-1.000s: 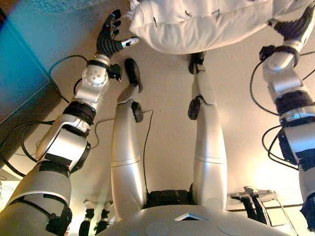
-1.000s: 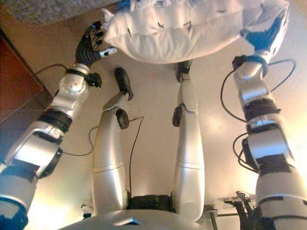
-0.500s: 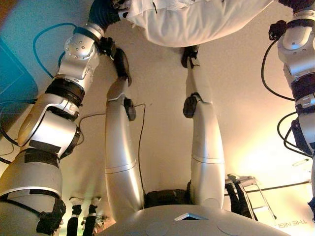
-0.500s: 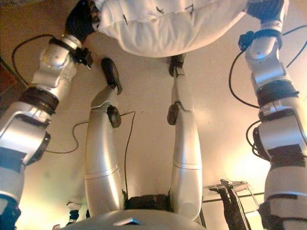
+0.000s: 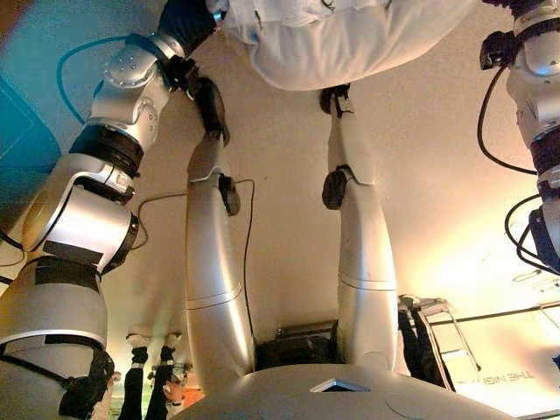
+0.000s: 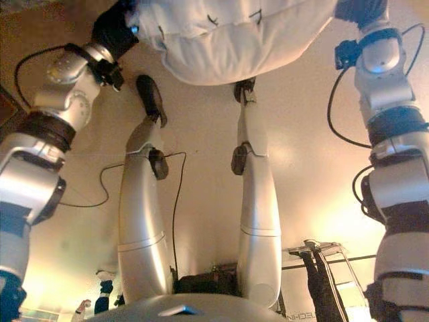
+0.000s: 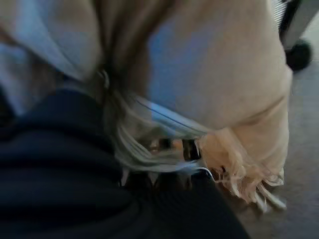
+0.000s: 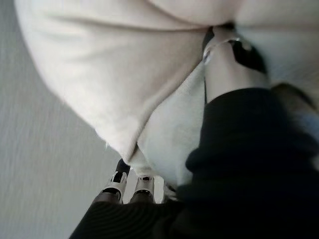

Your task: Pick up the cushion and take it to the sofa

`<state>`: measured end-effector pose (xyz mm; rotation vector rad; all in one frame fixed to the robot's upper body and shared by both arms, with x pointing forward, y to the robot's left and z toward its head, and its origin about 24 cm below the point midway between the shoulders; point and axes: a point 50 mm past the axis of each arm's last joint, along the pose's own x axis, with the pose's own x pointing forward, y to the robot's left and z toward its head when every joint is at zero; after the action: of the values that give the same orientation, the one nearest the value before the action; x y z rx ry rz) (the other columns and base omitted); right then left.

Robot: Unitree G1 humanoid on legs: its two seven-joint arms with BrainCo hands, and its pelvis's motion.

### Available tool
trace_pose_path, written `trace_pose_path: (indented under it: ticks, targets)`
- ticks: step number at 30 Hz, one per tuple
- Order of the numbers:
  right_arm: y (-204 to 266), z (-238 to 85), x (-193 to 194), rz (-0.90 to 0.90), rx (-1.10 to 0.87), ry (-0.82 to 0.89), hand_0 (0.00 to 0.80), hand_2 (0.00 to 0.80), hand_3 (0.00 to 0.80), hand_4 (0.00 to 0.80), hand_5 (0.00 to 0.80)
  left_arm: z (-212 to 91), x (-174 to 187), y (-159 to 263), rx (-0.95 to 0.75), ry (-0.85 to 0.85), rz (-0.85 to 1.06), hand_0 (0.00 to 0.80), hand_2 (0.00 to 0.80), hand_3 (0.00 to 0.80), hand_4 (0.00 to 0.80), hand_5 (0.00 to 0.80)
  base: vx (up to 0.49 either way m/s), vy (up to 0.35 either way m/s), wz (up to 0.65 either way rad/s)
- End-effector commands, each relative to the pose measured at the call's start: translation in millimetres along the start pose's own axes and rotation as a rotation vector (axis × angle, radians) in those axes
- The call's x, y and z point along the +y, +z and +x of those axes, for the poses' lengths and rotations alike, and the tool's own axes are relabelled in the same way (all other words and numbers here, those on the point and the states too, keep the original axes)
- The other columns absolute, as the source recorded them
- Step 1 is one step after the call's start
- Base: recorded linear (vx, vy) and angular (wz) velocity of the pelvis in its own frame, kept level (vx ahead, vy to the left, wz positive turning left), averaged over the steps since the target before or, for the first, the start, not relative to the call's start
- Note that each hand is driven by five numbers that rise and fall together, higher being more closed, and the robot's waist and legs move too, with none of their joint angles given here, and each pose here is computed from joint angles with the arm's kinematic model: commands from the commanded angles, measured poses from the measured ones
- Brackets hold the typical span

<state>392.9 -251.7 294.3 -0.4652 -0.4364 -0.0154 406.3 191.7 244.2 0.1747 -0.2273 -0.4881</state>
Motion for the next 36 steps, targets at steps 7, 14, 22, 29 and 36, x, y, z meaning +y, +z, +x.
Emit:
trace_pose_path:
  ticks: [7, 14, 22, 29, 36]
  targets:
    - [62, 12, 48, 0.087, -0.249, 0.386, 0.449, 0.449, 0.449, 0.449, 0.449, 13, -36, 8, -0.039, -0.263, -0.077, 0.800, 0.800, 0.800, 0.800, 0.800, 0.000, 0.002, 0.01]
    - [64, 12, 48, 0.115, -0.264, 0.401, 0.800, 0.800, 0.800, 0.800, 0.800, 14, -37, 10, -0.060, -0.252, -0.087, 0.800, 0.800, 0.800, 0.800, 0.800, -0.011, 0.007, 0.07]
    - [47, 6, 46, 0.159, -0.230, 0.345, 0.800, 0.800, 0.800, 0.800, 0.800, 11, -42, 0, -0.104, -0.240, -0.175, 0.800, 0.800, 0.800, 0.800, 0.800, -0.002, 0.000, 0.00]
    - [-2, -31, 58, 0.257, -0.198, 0.321, 0.800, 0.800, 0.800, 0.800, 0.800, -15, -63, -59, -0.054, -0.258, -0.233, 0.800, 0.800, 0.800, 0.800, 0.800, -0.009, 0.000, 0.02]
    - [-42, -87, 75, 0.386, -0.192, 0.279, 0.800, 0.800, 0.800, 0.800, 0.800, -51, -91, -107, -0.043, -0.239, -0.325, 0.800, 0.800, 0.800, 0.800, 0.800, -0.001, -0.012, 0.05]
